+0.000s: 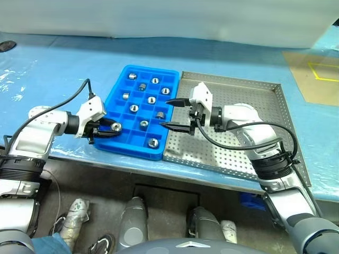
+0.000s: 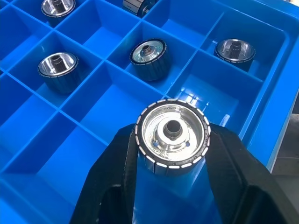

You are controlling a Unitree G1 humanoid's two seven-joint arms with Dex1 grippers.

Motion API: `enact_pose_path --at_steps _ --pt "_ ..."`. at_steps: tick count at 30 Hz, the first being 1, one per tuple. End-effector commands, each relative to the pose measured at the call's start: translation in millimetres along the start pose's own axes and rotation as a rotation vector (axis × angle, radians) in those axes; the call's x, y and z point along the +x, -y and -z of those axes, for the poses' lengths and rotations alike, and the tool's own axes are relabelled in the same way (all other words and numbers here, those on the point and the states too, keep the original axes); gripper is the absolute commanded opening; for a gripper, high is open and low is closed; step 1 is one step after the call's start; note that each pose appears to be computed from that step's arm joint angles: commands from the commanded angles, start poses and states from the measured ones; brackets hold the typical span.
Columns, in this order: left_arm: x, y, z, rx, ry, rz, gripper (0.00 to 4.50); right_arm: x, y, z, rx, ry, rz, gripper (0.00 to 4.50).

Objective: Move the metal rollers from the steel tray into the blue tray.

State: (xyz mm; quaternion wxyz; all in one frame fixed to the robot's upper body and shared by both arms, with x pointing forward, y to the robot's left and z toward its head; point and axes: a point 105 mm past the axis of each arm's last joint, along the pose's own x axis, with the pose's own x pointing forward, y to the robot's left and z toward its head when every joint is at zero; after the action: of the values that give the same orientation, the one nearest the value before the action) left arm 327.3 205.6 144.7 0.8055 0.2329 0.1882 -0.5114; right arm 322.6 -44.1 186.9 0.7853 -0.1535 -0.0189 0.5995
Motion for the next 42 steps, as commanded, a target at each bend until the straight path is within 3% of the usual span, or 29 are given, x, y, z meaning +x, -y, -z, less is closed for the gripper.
enact_pose_path --at_steps 1,11,18,21,28,32,36,42 --pt "0.9 2.7 0.1 0.017 -0.002 0.023 1.73 -2.4 -1.1 -9.1 -0.038 0.020 0.003 4.11" --pt "6.4 4.0 17.0 0.020 -0.062 0.030 1.73 -4.0 0.2 -7.7 -0.040 0.018 0.018 4.11" --pt "9.0 1.4 10.7 0.042 -0.050 0.025 4.00 -4.9 0.9 -6.7 -0.042 0.013 0.023 4.11" --pt "10.6 -2.4 -3.5 0.082 -0.014 0.021 4.00 -5.2 1.1 -6.6 -0.045 0.011 0.023 4.11" --pt "44.9 -36.1 -68.2 0.253 0.128 -0.051 4.00 -11.1 5.8 -8.9 -0.060 0.005 0.054 4.11" --pt "76.8 -46.6 -88.1 0.332 0.118 -0.039 4.00 -19.9 11.7 -10.0 -0.065 -0.001 0.104 4.11" --pt "105.5 -50.9 -111.1 0.304 0.158 -0.045 4.00 -29.6 14.5 -7.7 -0.066 -0.012 0.166 4.11" --pt "135.1 -54.0 -125.0 0.294 0.129 -0.132 4.00 -40.7 11.2 -5.8 -0.059 -0.024 0.245 4.11"
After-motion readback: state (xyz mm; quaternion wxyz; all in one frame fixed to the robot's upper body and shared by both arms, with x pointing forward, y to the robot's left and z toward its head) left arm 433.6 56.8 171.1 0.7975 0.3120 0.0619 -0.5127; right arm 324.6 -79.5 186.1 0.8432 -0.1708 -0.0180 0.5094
